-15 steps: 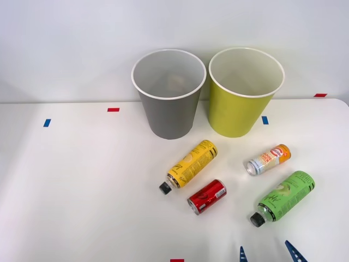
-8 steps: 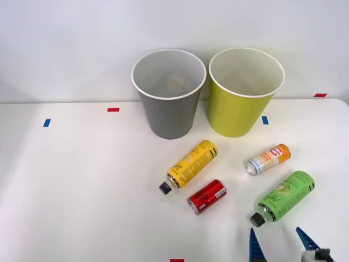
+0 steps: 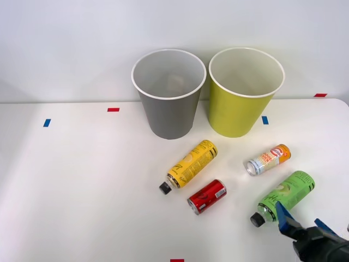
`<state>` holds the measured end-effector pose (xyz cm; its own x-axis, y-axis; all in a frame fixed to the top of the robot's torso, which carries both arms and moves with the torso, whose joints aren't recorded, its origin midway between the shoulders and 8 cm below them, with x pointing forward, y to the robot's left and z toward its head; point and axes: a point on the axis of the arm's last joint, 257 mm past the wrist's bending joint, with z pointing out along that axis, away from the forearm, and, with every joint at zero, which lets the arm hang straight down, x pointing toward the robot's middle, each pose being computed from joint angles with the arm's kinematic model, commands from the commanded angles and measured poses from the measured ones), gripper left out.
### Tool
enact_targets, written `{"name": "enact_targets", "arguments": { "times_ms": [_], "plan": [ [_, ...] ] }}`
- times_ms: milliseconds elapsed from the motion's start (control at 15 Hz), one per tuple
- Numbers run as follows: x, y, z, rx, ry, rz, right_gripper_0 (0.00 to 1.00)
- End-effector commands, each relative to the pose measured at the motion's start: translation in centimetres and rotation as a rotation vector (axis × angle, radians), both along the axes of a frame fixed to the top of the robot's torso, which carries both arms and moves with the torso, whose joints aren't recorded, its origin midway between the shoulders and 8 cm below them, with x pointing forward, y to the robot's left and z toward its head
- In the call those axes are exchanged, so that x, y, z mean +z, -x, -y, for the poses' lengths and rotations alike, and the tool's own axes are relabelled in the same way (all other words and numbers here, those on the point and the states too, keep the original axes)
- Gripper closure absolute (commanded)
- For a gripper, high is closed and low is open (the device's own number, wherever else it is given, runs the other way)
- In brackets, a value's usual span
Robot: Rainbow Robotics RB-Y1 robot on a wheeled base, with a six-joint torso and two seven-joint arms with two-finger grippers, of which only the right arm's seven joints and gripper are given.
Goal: Put cans in the gray bin, plastic bottles in the light green bin
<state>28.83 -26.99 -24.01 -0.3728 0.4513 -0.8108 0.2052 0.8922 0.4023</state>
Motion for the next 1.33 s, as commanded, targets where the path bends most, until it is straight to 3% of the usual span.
{"name": "enact_targets", "arguments": {
  "times_ms": [67,333,600,800,1133,1333],
  "plan": [
    [-0.2,-1.1,2.1,-0.036,-0.041,-0.077,0.00],
    [-0.8,-1.1,2.7,-0.131,-0.207,-0.208,0.00],
    [0.0,-2.6,1.9,-0.232,-0.414,-0.244,0.00],
    [-0.3,-2.7,2.2,-0.273,-0.443,-0.311,0.00],
    [-1.1,-1.7,2.9,-0.309,-0.381,-0.441,0.00],
    [-1.2,-4.3,2.0,-0.330,-0.444,-0.458,0.00]
  ]
}}
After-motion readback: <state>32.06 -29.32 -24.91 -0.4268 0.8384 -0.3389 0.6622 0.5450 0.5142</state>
